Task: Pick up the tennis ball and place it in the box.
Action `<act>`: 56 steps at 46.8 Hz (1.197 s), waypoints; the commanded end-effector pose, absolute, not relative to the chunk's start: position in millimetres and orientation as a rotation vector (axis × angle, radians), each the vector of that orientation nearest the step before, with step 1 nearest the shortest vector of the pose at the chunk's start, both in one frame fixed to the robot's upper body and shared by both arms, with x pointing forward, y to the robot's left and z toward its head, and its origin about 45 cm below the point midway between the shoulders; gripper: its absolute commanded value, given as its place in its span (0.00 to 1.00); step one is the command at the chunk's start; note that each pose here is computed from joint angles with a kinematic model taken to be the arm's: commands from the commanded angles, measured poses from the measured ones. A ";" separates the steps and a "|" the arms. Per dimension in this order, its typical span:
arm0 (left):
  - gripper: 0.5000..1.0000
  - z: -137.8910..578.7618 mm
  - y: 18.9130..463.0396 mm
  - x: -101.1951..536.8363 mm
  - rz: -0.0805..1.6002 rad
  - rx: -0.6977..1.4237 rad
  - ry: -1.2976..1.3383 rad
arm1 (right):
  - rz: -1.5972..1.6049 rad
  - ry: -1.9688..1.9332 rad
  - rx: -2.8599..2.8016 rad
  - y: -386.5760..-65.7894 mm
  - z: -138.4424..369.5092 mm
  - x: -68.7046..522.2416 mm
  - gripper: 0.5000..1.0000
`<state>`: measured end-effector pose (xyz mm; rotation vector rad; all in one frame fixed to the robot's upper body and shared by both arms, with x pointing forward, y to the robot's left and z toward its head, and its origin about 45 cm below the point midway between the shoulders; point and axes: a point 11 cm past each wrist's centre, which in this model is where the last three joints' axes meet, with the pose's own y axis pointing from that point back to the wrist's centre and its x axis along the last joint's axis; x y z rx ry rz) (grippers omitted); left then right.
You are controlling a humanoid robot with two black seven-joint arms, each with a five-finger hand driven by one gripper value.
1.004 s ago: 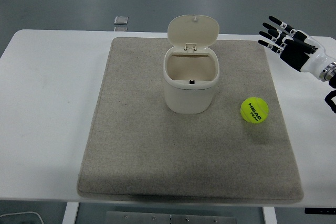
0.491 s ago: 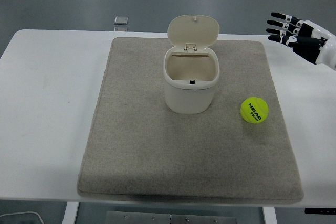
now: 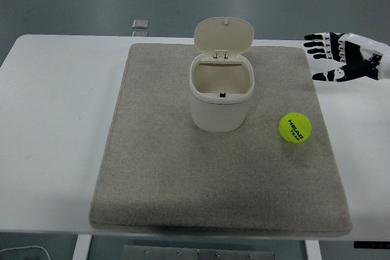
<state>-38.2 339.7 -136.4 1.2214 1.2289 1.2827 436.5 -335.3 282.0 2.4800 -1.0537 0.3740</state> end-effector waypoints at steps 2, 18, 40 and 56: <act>0.98 -136.4 339.7 -38.2 1.283 1.221 1.229 | 0.447 -0.935 2.475 -328.5 279.3 424.6 0.86; 0.98 -136.4 339.7 -38.2 1.283 1.221 1.229 | 0.590 -0.681 2.433 -309.9 263.4 395.4 0.86; 0.98 -136.4 339.7 -38.2 1.283 1.221 1.229 | 0.715 -0.626 2.340 -305.2 230.9 379.8 0.86; 0.98 -136.4 339.7 -38.3 1.281 1.222 1.228 | 0.736 -0.626 2.308 -306.6 219.2 375.6 0.83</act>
